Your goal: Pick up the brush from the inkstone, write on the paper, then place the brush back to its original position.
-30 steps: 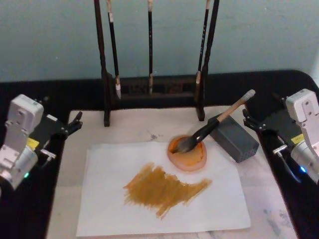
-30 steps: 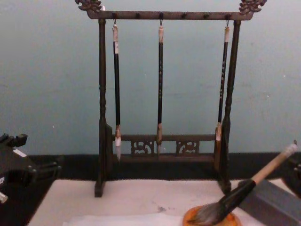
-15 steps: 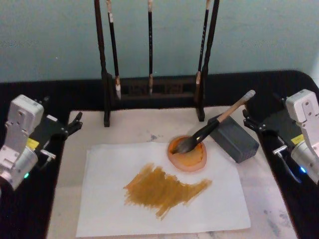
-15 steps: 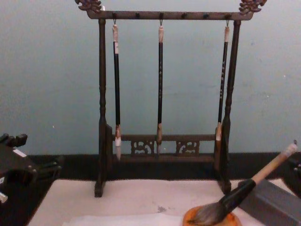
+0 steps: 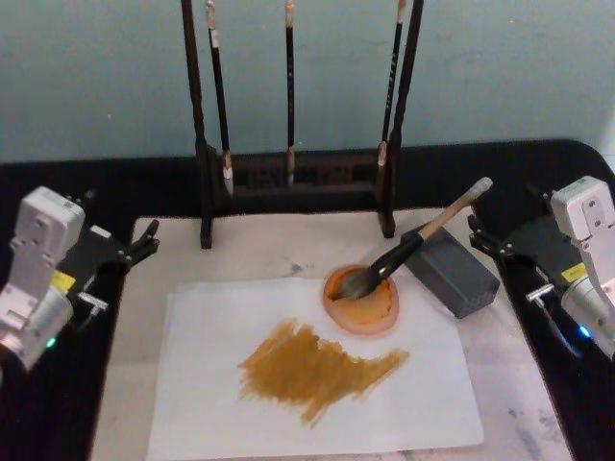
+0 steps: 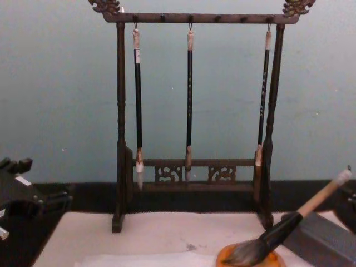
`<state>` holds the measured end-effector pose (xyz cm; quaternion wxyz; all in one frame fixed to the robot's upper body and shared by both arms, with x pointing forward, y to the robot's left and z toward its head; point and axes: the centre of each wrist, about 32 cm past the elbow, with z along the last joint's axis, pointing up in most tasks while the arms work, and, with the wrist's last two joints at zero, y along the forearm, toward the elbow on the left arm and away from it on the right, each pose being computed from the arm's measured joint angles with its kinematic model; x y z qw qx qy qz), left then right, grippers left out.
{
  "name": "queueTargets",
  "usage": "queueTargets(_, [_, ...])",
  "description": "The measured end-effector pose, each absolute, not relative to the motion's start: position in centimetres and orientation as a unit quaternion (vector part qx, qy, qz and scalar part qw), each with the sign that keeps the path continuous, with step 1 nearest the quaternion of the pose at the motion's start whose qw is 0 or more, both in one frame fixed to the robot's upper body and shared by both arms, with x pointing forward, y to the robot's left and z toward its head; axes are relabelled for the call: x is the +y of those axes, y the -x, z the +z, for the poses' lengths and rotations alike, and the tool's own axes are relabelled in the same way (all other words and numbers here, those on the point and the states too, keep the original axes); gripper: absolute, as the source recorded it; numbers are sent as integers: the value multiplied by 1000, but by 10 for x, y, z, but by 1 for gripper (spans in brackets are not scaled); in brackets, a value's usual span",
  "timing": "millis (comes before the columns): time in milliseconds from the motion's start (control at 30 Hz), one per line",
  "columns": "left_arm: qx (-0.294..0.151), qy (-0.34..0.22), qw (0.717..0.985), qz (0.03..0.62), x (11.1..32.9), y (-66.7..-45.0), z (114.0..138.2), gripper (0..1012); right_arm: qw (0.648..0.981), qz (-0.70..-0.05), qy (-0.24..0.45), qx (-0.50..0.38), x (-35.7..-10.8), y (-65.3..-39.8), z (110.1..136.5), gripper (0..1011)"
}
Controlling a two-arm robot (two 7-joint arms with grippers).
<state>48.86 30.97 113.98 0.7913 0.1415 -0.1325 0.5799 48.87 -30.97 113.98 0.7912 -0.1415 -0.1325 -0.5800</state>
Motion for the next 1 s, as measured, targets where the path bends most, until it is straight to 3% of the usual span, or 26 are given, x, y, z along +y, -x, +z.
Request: queueTargets(1000, [-132,-141,791,580,310,-489,1140,1010,791,-580,141,-132,-310,-489,1140,1000])
